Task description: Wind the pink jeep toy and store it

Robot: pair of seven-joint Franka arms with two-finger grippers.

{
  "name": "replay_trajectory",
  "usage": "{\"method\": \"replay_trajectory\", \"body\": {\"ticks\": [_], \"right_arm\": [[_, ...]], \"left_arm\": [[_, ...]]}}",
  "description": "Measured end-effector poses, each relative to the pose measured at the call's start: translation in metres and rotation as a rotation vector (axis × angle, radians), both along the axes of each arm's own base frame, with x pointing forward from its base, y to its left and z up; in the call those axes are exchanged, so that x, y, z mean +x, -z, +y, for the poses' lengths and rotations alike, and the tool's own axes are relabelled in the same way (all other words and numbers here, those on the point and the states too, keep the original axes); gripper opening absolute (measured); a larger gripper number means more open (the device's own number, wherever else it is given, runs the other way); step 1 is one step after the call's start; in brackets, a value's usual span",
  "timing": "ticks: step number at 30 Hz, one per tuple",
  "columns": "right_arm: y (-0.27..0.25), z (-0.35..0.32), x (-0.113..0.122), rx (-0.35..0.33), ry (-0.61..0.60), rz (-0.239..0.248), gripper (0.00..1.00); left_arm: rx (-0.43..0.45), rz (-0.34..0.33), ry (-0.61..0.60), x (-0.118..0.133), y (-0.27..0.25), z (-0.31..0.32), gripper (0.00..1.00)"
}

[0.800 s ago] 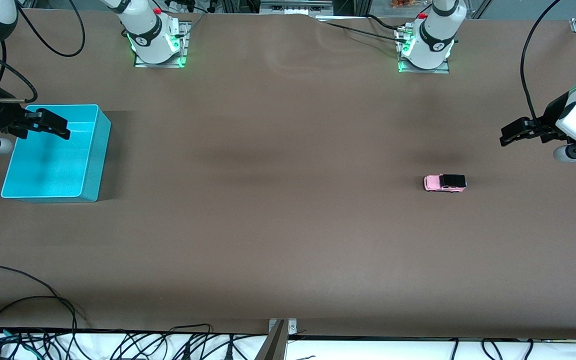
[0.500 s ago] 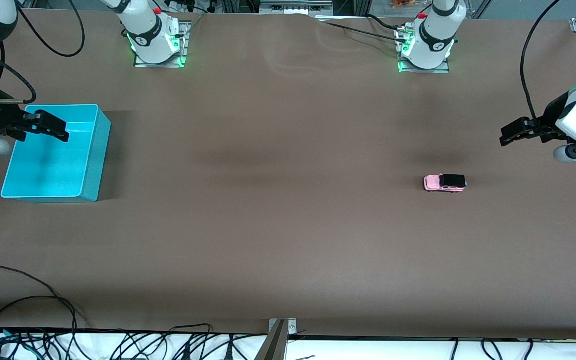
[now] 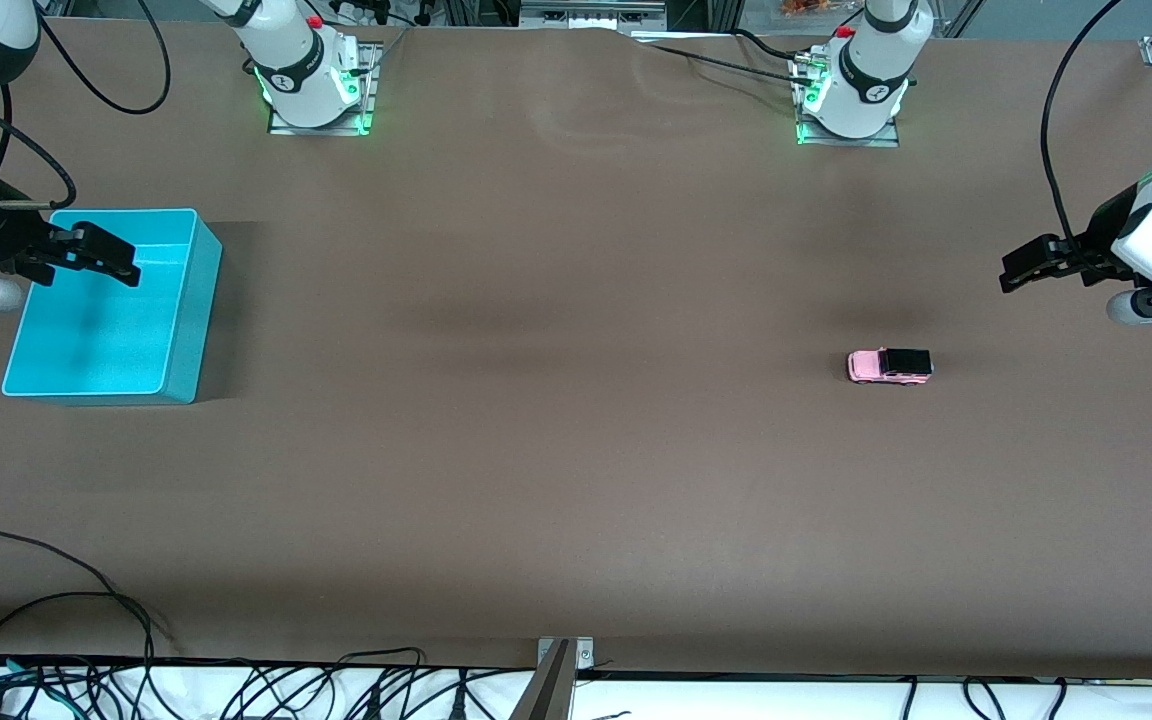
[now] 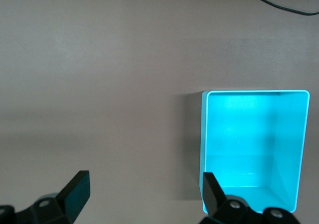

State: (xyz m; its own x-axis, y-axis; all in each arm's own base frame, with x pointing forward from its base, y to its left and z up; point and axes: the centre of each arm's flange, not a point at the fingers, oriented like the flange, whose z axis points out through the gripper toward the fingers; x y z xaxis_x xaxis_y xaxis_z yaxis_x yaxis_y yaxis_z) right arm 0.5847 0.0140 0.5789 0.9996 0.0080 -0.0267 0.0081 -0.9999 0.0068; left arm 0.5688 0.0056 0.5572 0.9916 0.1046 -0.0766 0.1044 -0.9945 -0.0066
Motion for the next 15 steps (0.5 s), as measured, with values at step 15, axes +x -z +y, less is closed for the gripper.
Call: {"method": "replay_trajectory", "body": {"ticks": [15], "right_arm": [[0.0013, 0.0007, 0.0005, 0.000, -0.001, 0.002, 1.00]], "left_arm": [[0.000, -0.001, -0.013, -0.0002, -0.0005, 0.0076, 1.00]]}}
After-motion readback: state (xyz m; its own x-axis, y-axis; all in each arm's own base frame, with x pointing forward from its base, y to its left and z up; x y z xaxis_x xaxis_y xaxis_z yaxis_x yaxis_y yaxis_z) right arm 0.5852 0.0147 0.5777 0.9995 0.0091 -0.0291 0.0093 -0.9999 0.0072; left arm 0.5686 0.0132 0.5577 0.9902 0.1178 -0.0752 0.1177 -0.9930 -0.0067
